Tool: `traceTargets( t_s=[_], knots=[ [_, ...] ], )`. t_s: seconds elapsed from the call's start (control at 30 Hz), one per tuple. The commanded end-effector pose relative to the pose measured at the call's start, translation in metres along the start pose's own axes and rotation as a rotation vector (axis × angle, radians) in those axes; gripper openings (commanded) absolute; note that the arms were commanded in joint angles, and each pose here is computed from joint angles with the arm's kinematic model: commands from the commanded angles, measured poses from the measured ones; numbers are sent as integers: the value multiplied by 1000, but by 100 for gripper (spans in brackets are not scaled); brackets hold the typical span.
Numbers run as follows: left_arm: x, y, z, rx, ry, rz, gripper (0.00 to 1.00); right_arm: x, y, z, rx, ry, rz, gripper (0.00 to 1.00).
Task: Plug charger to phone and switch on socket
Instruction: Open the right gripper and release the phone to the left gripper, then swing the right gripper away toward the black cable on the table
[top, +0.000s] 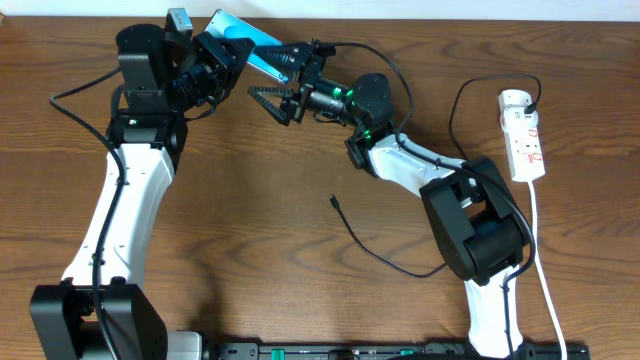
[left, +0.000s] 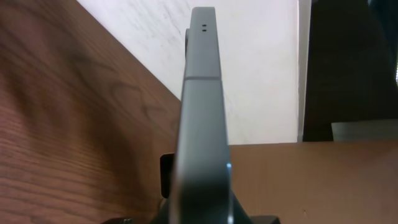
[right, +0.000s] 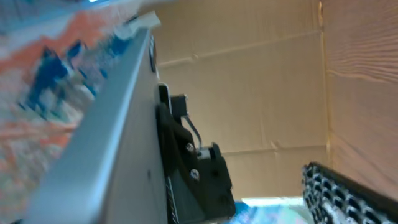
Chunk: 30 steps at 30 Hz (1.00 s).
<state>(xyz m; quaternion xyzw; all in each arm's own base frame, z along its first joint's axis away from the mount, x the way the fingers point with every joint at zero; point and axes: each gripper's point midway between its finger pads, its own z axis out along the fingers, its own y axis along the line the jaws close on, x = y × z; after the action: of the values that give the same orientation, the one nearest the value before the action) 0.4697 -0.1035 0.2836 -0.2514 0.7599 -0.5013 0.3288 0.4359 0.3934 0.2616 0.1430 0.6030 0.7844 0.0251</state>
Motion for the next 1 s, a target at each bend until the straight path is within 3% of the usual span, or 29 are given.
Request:
traceTargets(
  t_s=[0.0, 0.27, 0.57, 0.7, 0.97],
  knots=[
    [-2, -7, -3, 24, 4, 40, 7, 3, 14, -2, -14, 18, -63, 99],
    [-20, 5, -18, 17, -8, 16, 7, -9, 15, -20, 18, 49, -199, 99],
    [-30, 24, -40, 5, 32, -18, 7, -32, 9, -81, 124, 199, -445, 99],
    [-28, 36, -48, -19, 64, -65, 7, -43, 6, -111, 162, 245, -493, 99],
    [-13, 45, -53, -32, 136, -11, 7, -61, 15, -149, 181, 243, -501, 99]
  ],
)
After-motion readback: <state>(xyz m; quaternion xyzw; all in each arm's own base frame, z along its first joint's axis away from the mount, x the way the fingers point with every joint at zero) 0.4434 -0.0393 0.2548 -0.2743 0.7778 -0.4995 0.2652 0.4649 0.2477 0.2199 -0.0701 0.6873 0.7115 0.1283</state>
